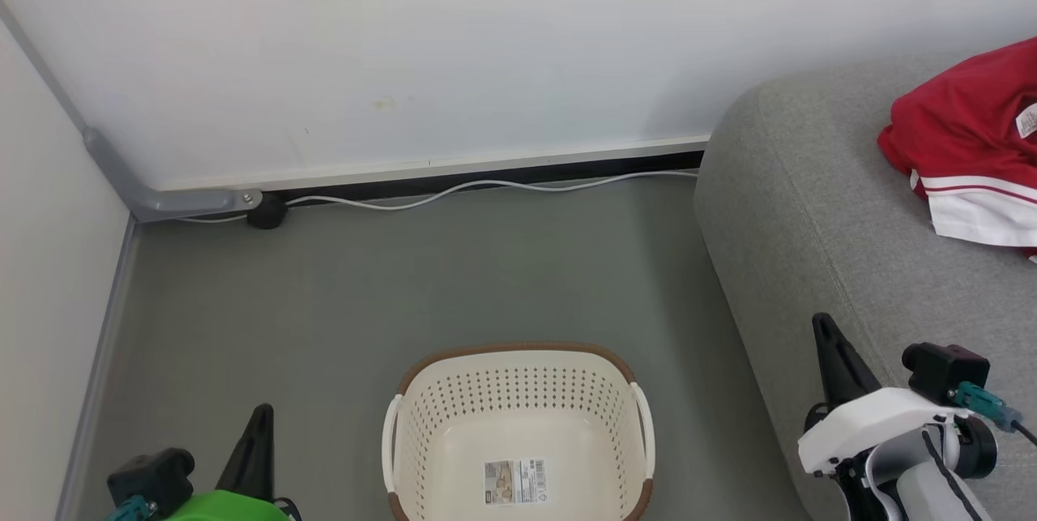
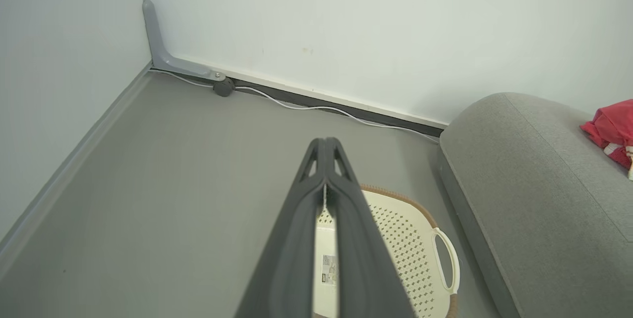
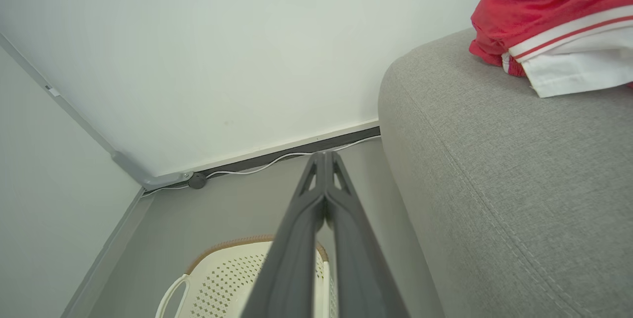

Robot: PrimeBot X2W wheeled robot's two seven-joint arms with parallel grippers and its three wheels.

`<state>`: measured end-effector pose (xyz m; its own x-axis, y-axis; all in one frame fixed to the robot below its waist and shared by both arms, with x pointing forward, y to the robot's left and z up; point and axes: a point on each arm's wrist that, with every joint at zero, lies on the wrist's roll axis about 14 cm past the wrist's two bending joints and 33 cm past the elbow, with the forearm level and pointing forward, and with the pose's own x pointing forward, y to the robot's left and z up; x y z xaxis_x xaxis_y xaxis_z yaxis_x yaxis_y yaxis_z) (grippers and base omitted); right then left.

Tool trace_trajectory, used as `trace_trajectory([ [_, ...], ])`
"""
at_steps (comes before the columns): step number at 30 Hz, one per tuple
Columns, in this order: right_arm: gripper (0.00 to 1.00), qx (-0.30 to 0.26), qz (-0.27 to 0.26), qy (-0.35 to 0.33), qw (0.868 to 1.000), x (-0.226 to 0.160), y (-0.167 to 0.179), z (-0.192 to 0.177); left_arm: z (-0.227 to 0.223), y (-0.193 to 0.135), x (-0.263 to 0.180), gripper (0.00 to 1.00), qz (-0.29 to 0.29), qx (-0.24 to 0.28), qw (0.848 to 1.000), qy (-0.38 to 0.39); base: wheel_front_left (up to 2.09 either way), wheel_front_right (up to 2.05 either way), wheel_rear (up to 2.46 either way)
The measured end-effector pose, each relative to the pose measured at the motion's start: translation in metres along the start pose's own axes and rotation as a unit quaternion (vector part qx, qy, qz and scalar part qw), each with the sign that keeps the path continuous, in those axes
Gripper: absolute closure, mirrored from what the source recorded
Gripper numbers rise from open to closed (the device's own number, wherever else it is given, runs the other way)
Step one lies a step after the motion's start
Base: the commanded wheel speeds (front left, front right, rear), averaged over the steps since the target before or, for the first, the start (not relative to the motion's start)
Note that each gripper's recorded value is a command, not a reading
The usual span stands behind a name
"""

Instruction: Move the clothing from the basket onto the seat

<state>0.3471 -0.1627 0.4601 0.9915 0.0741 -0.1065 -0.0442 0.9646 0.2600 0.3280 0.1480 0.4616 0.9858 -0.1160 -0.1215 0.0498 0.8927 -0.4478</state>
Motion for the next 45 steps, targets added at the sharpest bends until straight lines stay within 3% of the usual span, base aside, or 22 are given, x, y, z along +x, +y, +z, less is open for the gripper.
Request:
trace_trajectory([
  [23,1.00,0.162,-0.043,0.018,0.986,0.005,-0.019,-0.001,-0.001,0.014,0.004,1.00,0.035,-0.127,0.991,0.014,0.00,0.00,0.00],
  [31,1.00,0.219,-0.052,0.015,0.974,0.008,-0.024,0.002,0.004,0.017,0.010,1.00,0.040,-0.179,0.983,0.010,0.00,0.00,0.00],
  [45,1.00,0.328,-0.059,0.009,0.943,0.010,-0.030,0.006,0.009,0.023,0.016,1.00,0.046,-0.269,0.962,0.005,0.00,0.00,0.00],
])
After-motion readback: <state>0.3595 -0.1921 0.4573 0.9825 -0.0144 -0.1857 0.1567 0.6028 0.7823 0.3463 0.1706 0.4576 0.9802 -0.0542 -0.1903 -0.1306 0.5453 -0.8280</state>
